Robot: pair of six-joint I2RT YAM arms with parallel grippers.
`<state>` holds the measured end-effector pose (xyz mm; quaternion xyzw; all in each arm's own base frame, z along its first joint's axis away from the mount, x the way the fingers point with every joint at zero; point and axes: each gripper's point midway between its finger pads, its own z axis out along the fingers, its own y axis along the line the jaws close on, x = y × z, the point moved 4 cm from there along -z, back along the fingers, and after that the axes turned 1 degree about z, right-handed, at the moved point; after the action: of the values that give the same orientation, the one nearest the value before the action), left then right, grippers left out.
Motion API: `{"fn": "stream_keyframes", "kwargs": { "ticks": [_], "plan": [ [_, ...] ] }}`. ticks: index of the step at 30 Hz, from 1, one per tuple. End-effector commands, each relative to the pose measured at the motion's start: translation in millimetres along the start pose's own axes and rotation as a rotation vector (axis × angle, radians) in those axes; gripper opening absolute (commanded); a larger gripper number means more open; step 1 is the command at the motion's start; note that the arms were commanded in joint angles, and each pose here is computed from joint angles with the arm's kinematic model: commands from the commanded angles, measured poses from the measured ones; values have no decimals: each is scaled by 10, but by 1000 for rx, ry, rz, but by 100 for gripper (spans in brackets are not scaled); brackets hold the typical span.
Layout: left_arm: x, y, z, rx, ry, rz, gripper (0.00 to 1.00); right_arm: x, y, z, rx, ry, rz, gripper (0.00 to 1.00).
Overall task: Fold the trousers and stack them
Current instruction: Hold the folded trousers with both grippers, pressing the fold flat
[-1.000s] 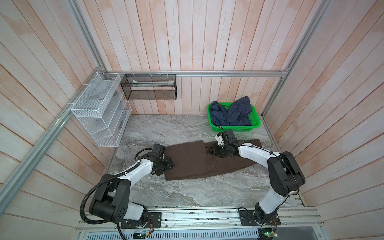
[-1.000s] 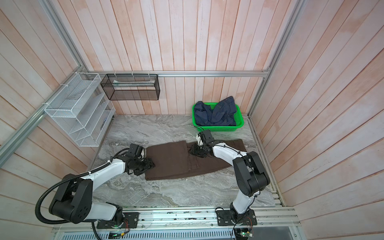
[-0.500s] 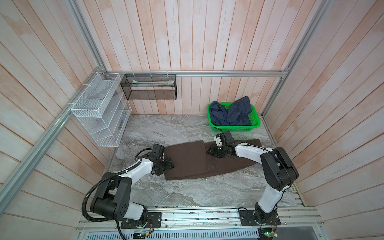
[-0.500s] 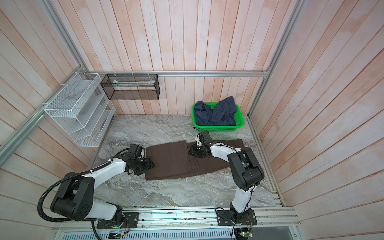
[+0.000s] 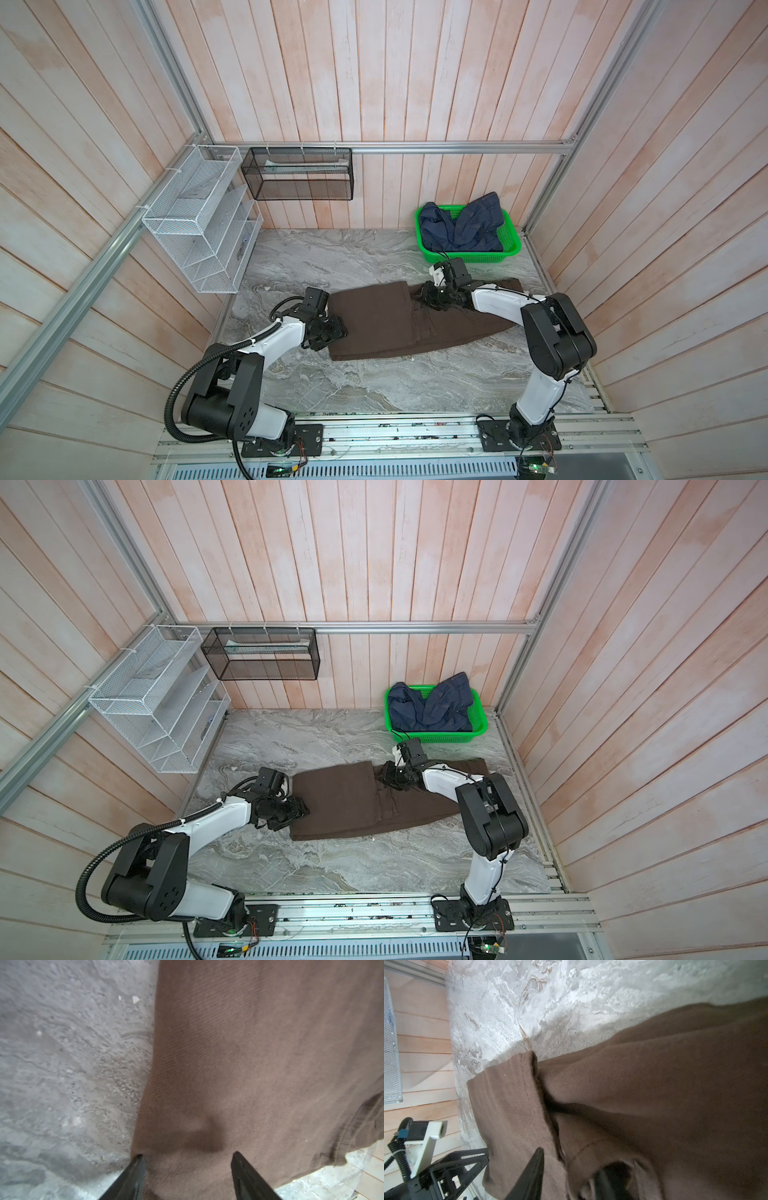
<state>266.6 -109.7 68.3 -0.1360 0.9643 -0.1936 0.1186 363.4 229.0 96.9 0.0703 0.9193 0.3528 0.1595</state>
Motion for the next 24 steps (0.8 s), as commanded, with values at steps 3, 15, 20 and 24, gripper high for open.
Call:
{"fn": "stream_keyframes", "kwargs": {
  "ticks": [3, 15, 20, 24],
  "plan": [
    [74, 143, 116, -45, 36, 1, 68, -26, -8, 72, -8, 4, 31, 98],
    [64, 128, 78, -43, 29, 7, 68, 51, -153, 63, -8, -46, 100, 98],
    [58, 123, 55, -45, 25, 8, 67, 29, -118, -3, -16, -67, 99, 78],
    [54, 124, 43, -48, 22, 8, 68, 26, -87, -64, -40, -70, 128, 52]
  ]
}}
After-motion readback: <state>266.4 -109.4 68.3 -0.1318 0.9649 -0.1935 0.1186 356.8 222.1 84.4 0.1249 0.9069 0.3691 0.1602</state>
